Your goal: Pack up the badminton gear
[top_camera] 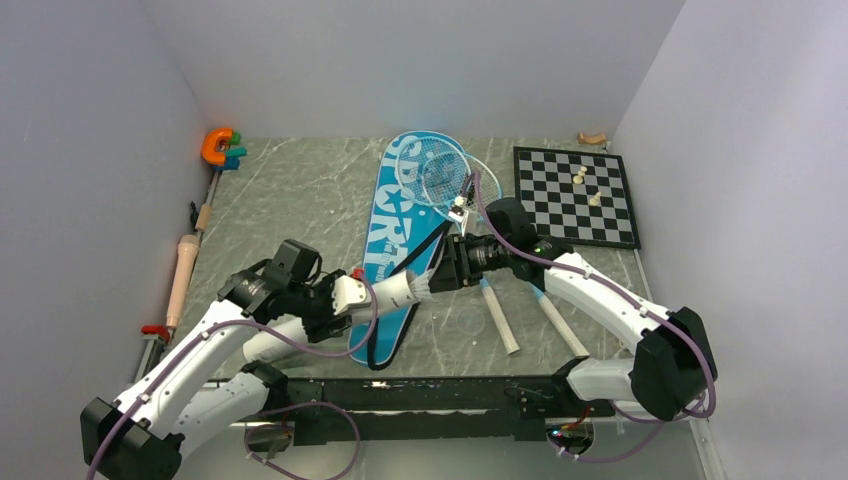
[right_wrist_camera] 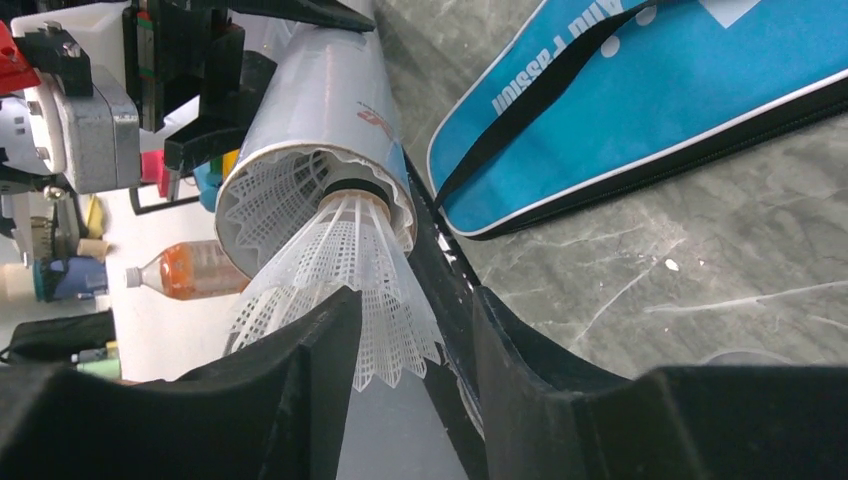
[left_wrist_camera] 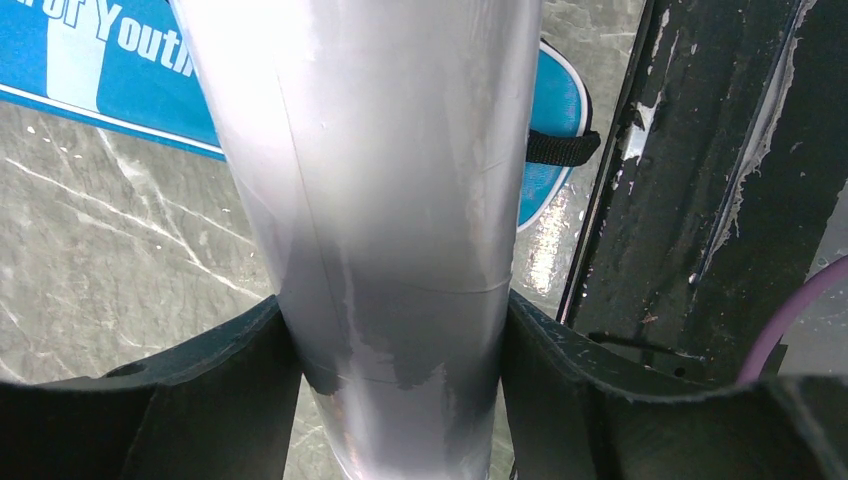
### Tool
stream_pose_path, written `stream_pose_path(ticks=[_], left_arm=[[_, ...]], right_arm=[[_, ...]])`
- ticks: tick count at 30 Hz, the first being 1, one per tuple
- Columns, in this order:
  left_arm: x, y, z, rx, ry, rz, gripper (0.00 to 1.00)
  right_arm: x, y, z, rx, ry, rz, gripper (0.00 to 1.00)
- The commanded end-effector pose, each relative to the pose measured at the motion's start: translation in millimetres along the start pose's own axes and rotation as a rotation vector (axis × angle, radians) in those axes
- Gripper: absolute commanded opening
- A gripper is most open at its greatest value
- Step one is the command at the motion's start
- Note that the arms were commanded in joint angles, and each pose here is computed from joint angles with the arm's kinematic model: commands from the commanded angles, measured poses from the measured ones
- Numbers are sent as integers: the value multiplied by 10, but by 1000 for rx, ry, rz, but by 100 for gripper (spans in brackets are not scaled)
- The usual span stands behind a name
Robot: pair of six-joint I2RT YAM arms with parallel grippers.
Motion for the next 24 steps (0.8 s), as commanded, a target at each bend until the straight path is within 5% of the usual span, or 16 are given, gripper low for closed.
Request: stream_pose_path(ticks=[1, 14, 24], left_arm=[[31, 87, 202, -84, -52, 11, 67], [21, 106, 249, -102, -50, 2, 67], [0, 105, 221, -95, -48, -2, 67]], right_arm=[[146, 30, 229, -73, 65, 5, 50], [178, -383, 190, -8, 101, -52, 55], [80, -291, 201, -22, 111, -82, 76]])
Point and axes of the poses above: each gripper's point midway between its finger pads, its own y axis back along the fingers, its own x axis along the line the jaws close on, z = x × y, the point moved 2 cm from there along y, back along the fingers, and after that the axes turned 2 degrees about -y, right-handed, at the moved point
